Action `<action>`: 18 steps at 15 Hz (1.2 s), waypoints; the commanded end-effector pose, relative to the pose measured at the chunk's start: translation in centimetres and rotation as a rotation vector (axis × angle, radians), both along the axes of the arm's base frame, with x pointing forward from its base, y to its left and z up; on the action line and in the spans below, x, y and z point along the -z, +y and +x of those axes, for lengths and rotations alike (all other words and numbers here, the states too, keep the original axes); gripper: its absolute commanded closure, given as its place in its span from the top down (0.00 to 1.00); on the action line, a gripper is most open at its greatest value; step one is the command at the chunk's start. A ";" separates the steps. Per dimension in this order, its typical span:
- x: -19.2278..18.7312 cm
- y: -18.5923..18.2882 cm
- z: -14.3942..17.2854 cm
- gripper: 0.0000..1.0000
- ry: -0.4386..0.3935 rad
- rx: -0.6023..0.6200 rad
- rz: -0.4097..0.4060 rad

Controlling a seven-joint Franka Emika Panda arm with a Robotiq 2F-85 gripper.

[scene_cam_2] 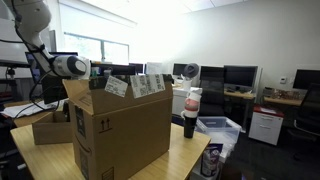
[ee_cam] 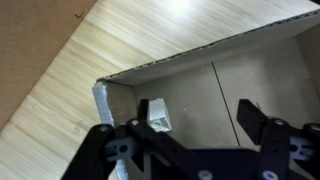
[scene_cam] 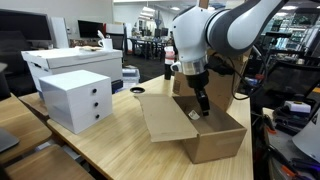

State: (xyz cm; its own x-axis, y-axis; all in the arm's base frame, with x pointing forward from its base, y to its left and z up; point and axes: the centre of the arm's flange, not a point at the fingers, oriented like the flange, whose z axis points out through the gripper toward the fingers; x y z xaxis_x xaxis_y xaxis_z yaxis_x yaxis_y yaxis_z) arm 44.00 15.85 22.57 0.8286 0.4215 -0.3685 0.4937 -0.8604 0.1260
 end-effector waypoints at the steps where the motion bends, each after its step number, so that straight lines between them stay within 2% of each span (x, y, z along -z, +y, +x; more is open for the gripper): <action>1: -1.4 0.3 -0.9 1.00 -0.017 -0.010 0.030; 3: -1.2 0.4 -1.0 1.00 -0.033 -0.016 0.021; 14: 0.3 -0.4 -2.2 1.00 0.009 -0.027 -0.026; 18: 0.1 -0.6 -2.2 1.00 -0.003 -0.020 -0.025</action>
State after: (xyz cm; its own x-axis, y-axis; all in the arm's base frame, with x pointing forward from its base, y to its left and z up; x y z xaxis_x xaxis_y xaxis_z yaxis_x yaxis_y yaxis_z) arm 42.48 15.71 22.04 0.8139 0.4295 -0.3911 0.5100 -0.8508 0.1269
